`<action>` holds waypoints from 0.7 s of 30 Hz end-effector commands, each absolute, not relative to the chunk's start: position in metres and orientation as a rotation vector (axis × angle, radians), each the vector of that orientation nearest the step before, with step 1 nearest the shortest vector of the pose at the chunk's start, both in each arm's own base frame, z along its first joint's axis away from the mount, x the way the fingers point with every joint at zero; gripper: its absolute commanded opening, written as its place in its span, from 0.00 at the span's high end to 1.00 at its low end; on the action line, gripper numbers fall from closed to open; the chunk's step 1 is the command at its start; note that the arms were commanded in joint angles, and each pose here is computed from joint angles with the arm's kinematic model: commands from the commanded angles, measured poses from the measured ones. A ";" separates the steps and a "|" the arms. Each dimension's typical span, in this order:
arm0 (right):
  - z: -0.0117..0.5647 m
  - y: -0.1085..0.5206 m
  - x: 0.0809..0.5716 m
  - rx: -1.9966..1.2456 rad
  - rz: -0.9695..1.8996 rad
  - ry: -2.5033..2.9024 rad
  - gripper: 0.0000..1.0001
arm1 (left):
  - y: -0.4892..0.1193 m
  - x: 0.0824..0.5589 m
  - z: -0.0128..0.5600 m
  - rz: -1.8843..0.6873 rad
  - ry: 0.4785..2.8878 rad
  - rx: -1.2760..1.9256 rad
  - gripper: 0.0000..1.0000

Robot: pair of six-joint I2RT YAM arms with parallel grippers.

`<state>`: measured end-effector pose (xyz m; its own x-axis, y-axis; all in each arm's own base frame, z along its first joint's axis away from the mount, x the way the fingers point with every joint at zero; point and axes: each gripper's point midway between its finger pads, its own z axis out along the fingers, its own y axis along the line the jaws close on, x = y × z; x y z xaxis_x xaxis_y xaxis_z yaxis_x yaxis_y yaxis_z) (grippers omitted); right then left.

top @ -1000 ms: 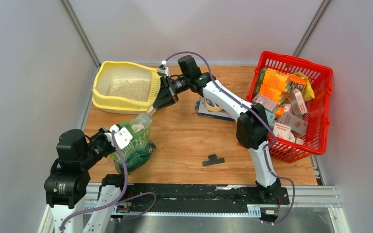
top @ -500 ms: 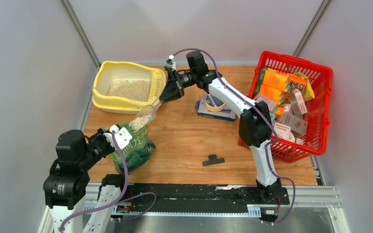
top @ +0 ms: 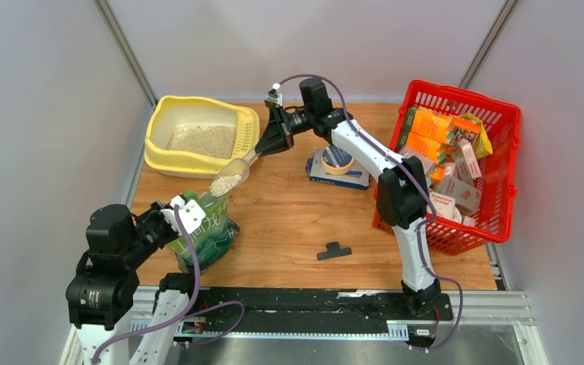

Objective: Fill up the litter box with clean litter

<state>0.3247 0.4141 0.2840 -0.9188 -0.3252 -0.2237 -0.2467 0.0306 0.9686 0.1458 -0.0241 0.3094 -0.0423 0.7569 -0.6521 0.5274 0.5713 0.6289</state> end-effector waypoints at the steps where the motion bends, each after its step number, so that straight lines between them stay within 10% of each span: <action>1: 0.294 0.416 0.322 0.646 -2.089 -2.185 1.00 | -0.021 0.158 0.380 0.413 1.463 0.996 1.00; 21: 0.310 0.421 0.329 0.639 -2.118 -2.111 1.00 | -0.017 0.161 0.370 0.428 1.504 1.036 1.00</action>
